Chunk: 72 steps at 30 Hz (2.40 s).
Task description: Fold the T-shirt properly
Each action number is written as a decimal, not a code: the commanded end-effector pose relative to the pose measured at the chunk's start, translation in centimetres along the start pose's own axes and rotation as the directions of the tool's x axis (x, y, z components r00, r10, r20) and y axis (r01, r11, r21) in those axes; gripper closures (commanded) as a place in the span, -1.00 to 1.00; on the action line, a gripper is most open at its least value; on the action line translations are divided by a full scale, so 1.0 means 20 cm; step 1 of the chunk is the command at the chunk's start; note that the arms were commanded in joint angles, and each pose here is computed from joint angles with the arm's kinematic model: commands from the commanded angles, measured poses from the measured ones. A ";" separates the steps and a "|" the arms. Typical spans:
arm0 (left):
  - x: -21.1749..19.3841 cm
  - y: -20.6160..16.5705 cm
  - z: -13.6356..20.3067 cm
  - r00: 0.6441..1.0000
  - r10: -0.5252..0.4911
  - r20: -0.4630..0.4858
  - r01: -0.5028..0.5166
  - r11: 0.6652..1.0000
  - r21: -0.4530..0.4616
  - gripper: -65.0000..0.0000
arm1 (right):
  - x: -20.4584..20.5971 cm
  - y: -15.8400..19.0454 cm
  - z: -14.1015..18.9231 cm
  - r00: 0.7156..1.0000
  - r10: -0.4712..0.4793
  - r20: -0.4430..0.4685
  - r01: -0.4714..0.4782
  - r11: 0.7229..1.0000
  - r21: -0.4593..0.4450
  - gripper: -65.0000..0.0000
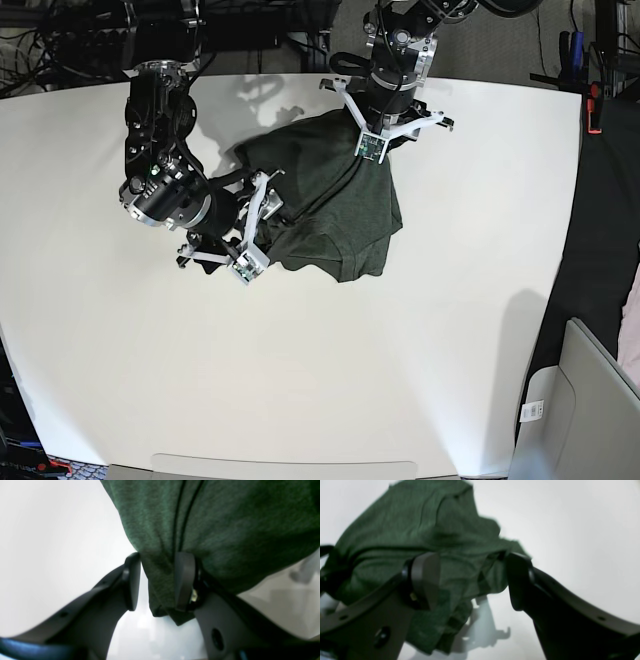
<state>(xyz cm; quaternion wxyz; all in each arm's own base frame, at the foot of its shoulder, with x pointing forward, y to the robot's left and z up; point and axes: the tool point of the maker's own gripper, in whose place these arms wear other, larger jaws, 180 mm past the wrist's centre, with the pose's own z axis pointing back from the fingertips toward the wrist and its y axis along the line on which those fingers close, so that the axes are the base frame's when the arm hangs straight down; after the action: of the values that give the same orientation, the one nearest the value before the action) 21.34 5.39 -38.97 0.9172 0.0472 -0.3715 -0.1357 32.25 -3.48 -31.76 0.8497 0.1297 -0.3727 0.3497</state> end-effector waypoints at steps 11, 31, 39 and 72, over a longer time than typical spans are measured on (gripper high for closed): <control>0.16 0.36 0.04 0.968 0.217 0.126 -0.241 0.946 0.216 0.38 | 0.11 0.13 0.00 0.996 0.081 0.030 -0.083 0.995 0.054 -0.08; 0.14 0.73 0.05 0.941 0.294 0.167 -0.337 0.857 0.390 0.38 | 0.08 0.65 -0.27 0.972 0.220 -0.086 -0.177 0.919 0.352 0.80; 0.15 0.74 0.05 0.940 0.294 0.172 -0.339 0.856 0.391 0.38 | -0.23 0.44 -0.38 0.921 0.248 -0.300 -0.154 0.940 0.305 0.81; 0.16 0.73 0.05 0.941 0.292 0.173 -0.338 0.858 0.386 0.38 | -0.04 -0.14 -0.25 0.969 0.151 -0.197 -0.138 0.988 0.075 0.81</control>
<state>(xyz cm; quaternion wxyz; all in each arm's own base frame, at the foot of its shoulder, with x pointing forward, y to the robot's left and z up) 25.27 18.09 -34.76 0.8886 0.1617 -0.4187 0.0949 35.35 -4.17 -37.47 0.8622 0.0903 -0.2537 0.4290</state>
